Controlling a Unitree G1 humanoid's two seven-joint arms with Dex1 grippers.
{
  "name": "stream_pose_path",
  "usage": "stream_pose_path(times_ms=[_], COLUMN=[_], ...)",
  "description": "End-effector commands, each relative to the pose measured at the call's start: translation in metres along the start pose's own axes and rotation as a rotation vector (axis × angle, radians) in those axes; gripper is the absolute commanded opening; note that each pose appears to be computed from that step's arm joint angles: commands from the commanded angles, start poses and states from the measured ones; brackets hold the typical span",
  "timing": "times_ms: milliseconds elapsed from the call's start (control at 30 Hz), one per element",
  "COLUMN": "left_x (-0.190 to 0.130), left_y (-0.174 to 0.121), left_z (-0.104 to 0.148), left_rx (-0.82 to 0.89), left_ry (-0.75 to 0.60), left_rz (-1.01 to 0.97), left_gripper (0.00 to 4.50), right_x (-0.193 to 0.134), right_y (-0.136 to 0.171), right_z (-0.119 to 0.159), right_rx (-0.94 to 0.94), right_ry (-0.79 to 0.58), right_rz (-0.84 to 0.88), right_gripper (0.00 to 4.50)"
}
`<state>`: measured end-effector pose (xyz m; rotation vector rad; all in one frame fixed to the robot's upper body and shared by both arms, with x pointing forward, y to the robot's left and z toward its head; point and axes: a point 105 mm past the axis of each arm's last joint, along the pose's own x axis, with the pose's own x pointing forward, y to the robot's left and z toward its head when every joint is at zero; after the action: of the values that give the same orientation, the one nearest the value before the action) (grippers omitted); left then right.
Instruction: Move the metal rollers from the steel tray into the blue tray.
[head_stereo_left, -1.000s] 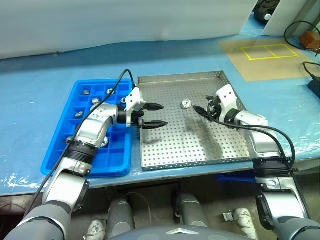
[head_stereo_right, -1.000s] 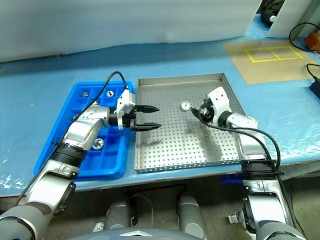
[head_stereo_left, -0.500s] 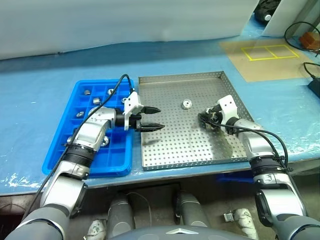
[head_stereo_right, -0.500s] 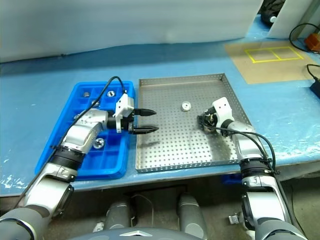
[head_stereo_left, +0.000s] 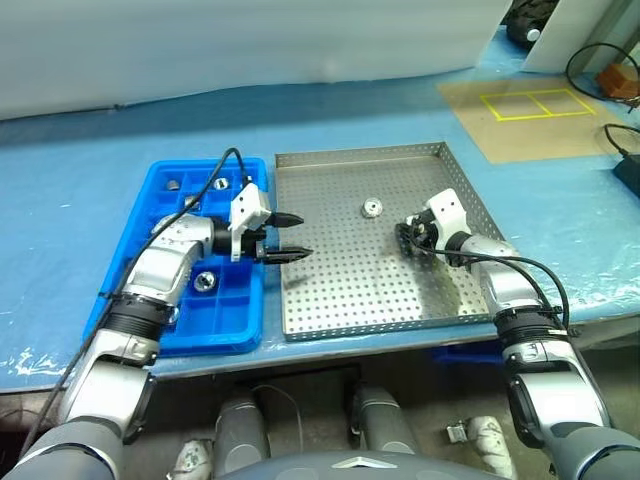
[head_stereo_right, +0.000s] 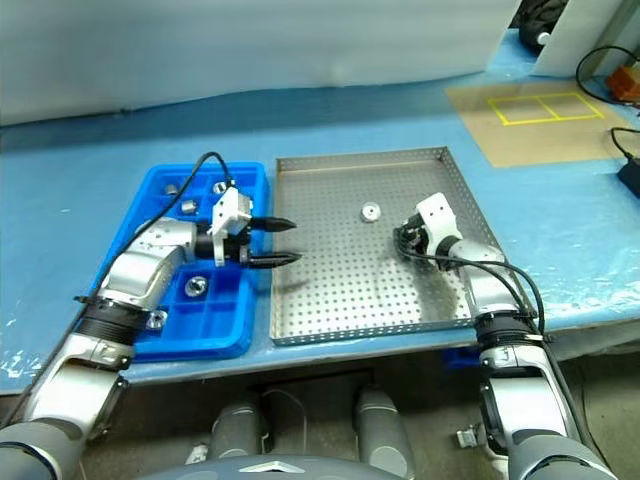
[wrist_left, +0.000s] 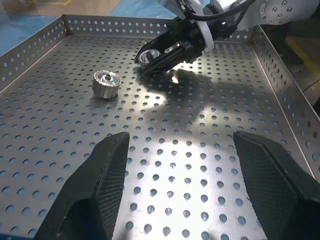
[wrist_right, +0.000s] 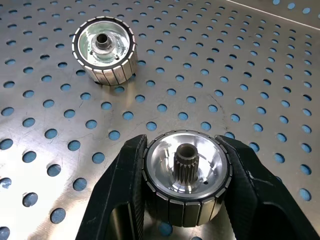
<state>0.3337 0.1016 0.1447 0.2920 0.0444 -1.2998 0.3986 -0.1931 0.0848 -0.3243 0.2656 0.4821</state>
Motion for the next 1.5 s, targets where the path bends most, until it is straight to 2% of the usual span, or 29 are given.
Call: stream_pose_path(times_ms=[33, 167, 333, 467, 600, 733, 933, 1200, 1267, 1333, 1500], left_x=[-0.028, -0.061, -0.094, -0.113, -0.126, -0.135, -0.142, -0.133, -0.131, -0.129, -0.120], left_y=[0.008, 0.017, 0.020, 0.002, -0.011, -0.023, -0.035, -0.039, -0.037, -0.035, -0.029], left_z=[0.018, 0.022, 0.018, 0.016, 0.016, 0.015, 0.007, 0.008, 0.010, 0.010, 0.013], left_rx=[0.056, 0.070, 0.062, 0.039, 0.018, -0.009, -0.051, -0.062, -0.060, -0.058, -0.049], left_ry=[-0.009, 0.028, 0.073, 0.098, 0.118, 0.133, 0.164, 0.153, 0.148, 0.146, 0.127], left_rz=[0.070, 0.190, 0.329, 0.404, 0.472, 0.513, 0.559, 0.547, 0.537, 0.527, 0.484], left_gripper=[3.51, 3.51, 3.51, 3.51, 3.51, 3.51, 3.51, 3.51, 3.51, 3.51, 3.51], right_x=[0.009, 0.013, 0.022, 0.030, 0.033, 0.036, 0.039, 0.057, 0.060, 0.061, 0.057], right_y=[0.030, 0.078, 0.132, 0.175, 0.191, 0.202, 0.217, 0.210, 0.206, 0.203, 0.189], right_z=[0.053, 0.111, 0.148, 0.153, 0.152, 0.147, 0.118, 0.117, 0.118, 0.117, 0.119], right_rx=[-0.068, -0.119, -0.169, -0.213, -0.239, -0.256, -0.326, -0.261, -0.249, -0.257, -0.239], right_ry=[-0.144, -0.297, -0.385, -0.396, -0.390, -0.377, -0.292, -0.291, -0.302, -0.295, -0.308], right_rz=[0.124, 0.340, 0.537, 0.701, 0.781, 0.836, 0.927, 0.831, 0.781, 0.762, 0.740], right_gripper=[1.68, 1.68, 1.68, 1.68, 1.68, 1.68, 1.68, 1.68, 2.43, 2.97, 2.97])
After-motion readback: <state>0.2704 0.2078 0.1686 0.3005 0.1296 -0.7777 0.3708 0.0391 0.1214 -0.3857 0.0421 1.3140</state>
